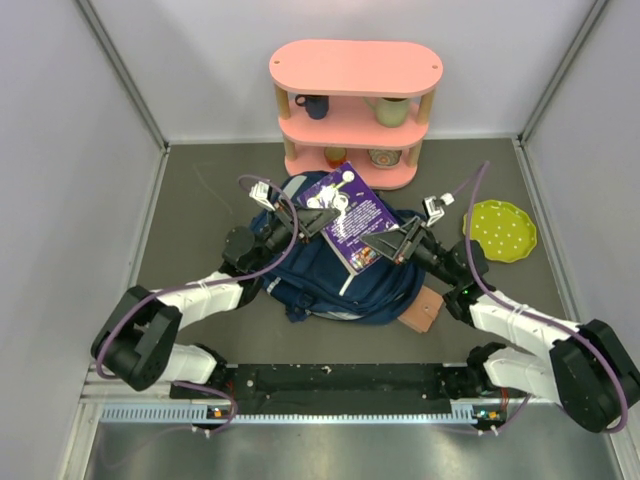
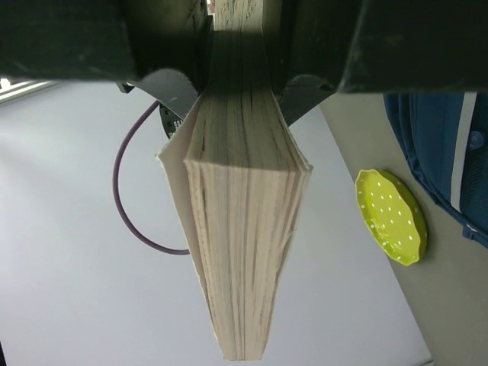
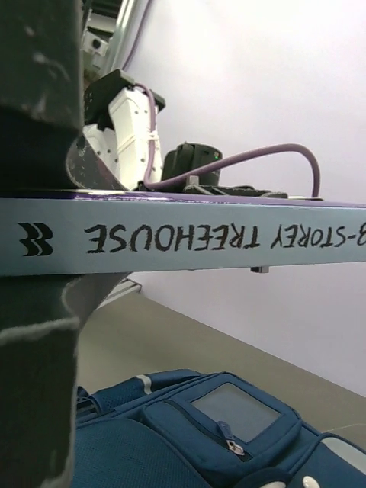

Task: Pack the student bag
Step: Pick up the book from the center of the board.

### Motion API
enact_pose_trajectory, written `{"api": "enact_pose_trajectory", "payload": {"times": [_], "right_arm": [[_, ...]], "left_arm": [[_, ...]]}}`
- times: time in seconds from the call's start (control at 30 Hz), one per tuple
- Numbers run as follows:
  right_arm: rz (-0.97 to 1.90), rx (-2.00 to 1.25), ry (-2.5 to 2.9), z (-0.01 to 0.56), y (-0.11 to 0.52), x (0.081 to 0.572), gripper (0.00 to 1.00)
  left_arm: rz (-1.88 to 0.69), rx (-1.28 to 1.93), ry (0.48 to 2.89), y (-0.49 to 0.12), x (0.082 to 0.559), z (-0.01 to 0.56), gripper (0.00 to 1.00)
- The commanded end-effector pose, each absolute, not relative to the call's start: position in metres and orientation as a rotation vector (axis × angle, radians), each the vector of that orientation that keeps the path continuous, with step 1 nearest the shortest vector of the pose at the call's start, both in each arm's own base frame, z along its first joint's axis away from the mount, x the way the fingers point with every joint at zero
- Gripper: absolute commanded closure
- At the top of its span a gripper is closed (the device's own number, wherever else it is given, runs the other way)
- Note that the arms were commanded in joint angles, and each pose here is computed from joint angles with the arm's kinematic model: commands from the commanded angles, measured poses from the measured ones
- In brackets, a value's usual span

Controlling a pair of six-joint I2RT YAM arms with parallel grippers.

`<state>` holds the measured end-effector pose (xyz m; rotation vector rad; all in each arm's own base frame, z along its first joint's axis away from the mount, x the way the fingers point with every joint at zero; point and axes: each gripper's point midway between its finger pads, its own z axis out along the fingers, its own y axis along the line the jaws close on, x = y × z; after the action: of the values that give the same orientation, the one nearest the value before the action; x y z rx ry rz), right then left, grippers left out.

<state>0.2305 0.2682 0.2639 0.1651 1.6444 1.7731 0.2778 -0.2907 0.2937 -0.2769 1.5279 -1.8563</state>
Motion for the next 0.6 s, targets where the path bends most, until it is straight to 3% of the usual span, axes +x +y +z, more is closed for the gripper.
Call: {"api": "enact_pose_trajectory", "payload": {"times": [0.0, 0.03, 0.07, 0.13, 0.17, 0.23, 0.27, 0.33, 0.37, 0.4, 0.47, 0.57], "right_arm": [[1.808, 0.064, 1.513, 0.295, 0.270, 0.223, 0.98], [1.802, 0.069, 1.527, 0.293, 0.270, 0.224, 1.00], [1.788, 0.072, 1.526, 0.292, 0.269, 0.225, 1.00], [1.745, 0.092, 1.522, 0.293, 0.263, 0.226, 1.00], [1.648, 0.137, 1.578, 0.279, 0.258, 0.235, 1.00], [1.510, 0.187, 1.605, 0.280, 0.241, 0.238, 1.00], [1.315, 0.289, 1.725, 0.252, 0.224, 0.251, 1.00], [1.157, 0.367, 1.702, 0.260, 0.193, 0.250, 1.00], [0.999, 0.444, 1.677, 0.262, 0.167, 0.260, 1.00], [0.871, 0.500, 1.765, 0.239, 0.148, 0.256, 1.00], [0.717, 0.574, 1.736, 0.246, 0.115, 0.254, 1.00], [0.526, 0.650, 1.756, 0.239, 0.081, 0.247, 1.00]], "left_arm": [[-1.914, -0.173, 1.413, -0.296, 0.267, 0.321, 1.00], [-1.912, -0.171, 1.427, -0.297, 0.268, 0.318, 1.00], [-1.911, -0.165, 1.438, -0.298, 0.267, 0.316, 0.92], [-1.888, -0.120, 1.475, -0.303, 0.266, 0.311, 0.64], [-1.852, -0.140, 1.559, -0.306, 0.270, 0.298, 0.43], [-1.735, -0.098, 1.612, -0.304, 0.273, 0.291, 0.29], [-1.606, -0.102, 1.748, -0.302, 0.278, 0.263, 0.20], [-1.439, -0.115, 1.802, -0.288, 0.283, 0.257, 0.13], [-1.307, -0.082, 1.894, -0.280, 0.285, 0.238, 0.04], [-1.237, -0.064, 1.921, -0.275, 0.283, 0.236, 0.03], [-1.074, -0.001, 1.928, -0.268, 0.291, 0.241, 0.02], [-1.012, 0.136, 1.981, -0.289, 0.280, 0.241, 0.01]]}}
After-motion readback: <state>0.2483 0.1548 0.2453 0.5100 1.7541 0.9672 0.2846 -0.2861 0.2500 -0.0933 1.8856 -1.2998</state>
